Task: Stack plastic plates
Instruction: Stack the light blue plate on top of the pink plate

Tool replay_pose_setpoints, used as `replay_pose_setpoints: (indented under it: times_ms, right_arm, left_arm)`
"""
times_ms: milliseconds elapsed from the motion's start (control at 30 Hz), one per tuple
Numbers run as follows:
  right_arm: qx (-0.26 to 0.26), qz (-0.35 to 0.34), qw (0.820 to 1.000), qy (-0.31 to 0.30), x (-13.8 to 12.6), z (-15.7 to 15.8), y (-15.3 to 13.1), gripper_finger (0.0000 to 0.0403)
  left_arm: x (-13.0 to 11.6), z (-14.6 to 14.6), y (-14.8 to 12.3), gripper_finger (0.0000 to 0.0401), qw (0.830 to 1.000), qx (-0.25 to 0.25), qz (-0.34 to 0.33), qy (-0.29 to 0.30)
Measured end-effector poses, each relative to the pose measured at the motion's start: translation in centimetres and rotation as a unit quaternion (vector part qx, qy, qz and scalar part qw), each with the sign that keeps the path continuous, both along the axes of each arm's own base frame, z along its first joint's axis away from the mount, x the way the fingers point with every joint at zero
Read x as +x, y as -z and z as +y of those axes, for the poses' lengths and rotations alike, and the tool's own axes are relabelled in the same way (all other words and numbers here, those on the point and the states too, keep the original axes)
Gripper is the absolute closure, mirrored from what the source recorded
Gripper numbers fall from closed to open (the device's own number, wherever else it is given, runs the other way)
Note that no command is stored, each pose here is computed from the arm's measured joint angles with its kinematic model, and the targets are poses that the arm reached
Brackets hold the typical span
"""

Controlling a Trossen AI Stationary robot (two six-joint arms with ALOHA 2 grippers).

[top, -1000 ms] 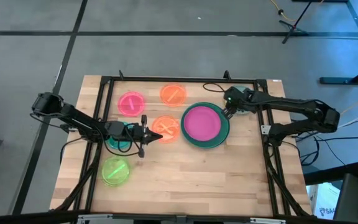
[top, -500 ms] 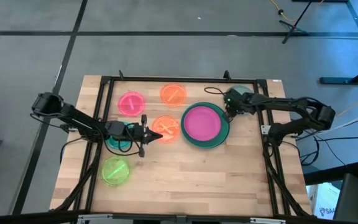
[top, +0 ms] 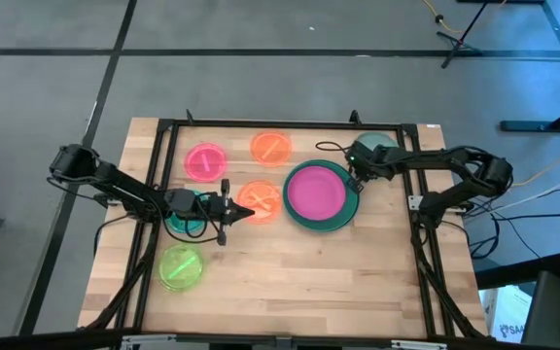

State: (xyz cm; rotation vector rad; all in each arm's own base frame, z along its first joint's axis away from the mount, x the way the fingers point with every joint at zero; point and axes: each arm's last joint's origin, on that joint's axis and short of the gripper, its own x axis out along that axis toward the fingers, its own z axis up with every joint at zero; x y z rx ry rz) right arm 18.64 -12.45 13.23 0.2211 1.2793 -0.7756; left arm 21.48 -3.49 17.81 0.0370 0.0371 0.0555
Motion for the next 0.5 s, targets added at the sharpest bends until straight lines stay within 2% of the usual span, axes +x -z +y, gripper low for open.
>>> replay_pose_setpoints:
  times_ms: [67,233,500]
  right_arm:
    - [-0.003,0.003,1.0,-0.008,0.0,0.0,0.0,0.0395]
    - [-0.012,0.006,1.0,-0.013,0.4,-0.1,-0.7,0.0396]
    - [-0.042,-0.041,0.995,-0.084,2.7,2.8,-5.0,0.04]
  left_arm:
    - [0.0,0.0,0.0,0.0401,1.0,0.0,0.0,0.0]
    - [0.0,0.0,0.0,0.0401,1.0,0.0,0.0,0.001]
    - [0.0,0.0,0.1,0.0401,1.0,0.001,0.003,0.001]
